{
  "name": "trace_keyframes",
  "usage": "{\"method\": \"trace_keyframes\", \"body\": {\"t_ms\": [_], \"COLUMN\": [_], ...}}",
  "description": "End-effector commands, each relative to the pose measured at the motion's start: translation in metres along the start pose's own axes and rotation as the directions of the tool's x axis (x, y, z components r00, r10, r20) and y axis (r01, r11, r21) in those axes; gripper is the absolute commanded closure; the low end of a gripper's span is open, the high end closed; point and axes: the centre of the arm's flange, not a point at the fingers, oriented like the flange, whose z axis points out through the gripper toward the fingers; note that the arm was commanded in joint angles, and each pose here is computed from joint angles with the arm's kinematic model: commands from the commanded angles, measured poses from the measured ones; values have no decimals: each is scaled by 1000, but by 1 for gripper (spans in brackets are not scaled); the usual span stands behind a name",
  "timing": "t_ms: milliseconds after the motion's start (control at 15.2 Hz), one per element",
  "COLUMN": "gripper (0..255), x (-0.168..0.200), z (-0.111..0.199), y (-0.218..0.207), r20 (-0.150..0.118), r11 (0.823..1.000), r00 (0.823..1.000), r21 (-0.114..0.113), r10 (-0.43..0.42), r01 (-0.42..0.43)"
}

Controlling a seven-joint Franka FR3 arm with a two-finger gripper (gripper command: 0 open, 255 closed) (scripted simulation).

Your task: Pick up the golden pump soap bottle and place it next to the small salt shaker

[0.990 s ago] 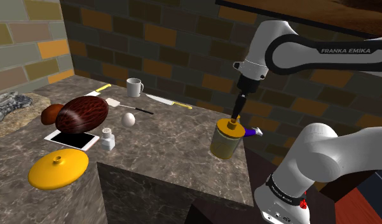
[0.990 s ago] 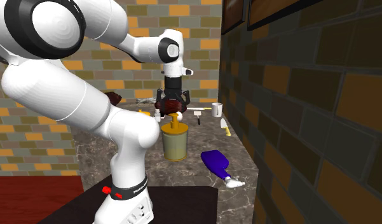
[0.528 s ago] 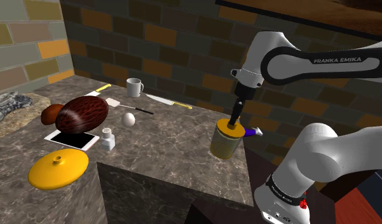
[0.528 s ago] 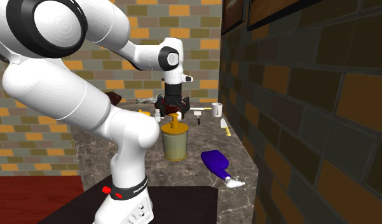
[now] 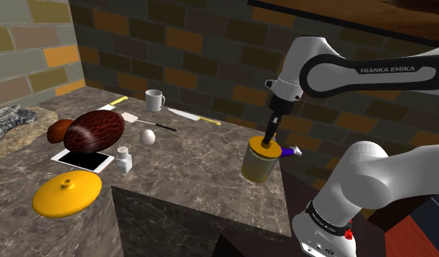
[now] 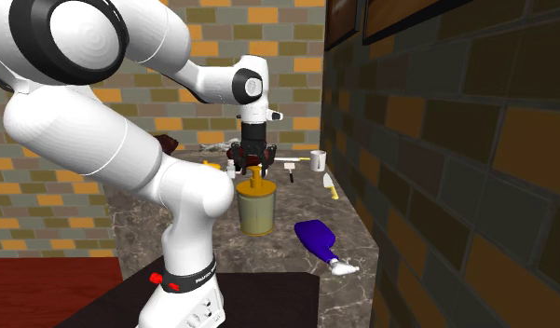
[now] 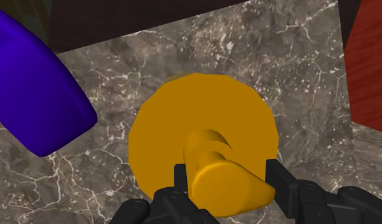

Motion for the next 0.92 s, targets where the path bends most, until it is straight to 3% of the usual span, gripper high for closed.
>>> {"method": "trace_keyframes", "body": {"t_ms": [0, 396, 858], "gripper": [255, 255, 255], "x": [0, 0, 0], "z": [0, 0, -37], "y": [0, 0, -1], "r20": [0, 0, 0], "r11": [1000, 1000, 1000], "r00": [1000, 1000, 1000], "r21": [0, 0, 0], "r10": [0, 0, 0], "r01": [0, 0, 0]}}
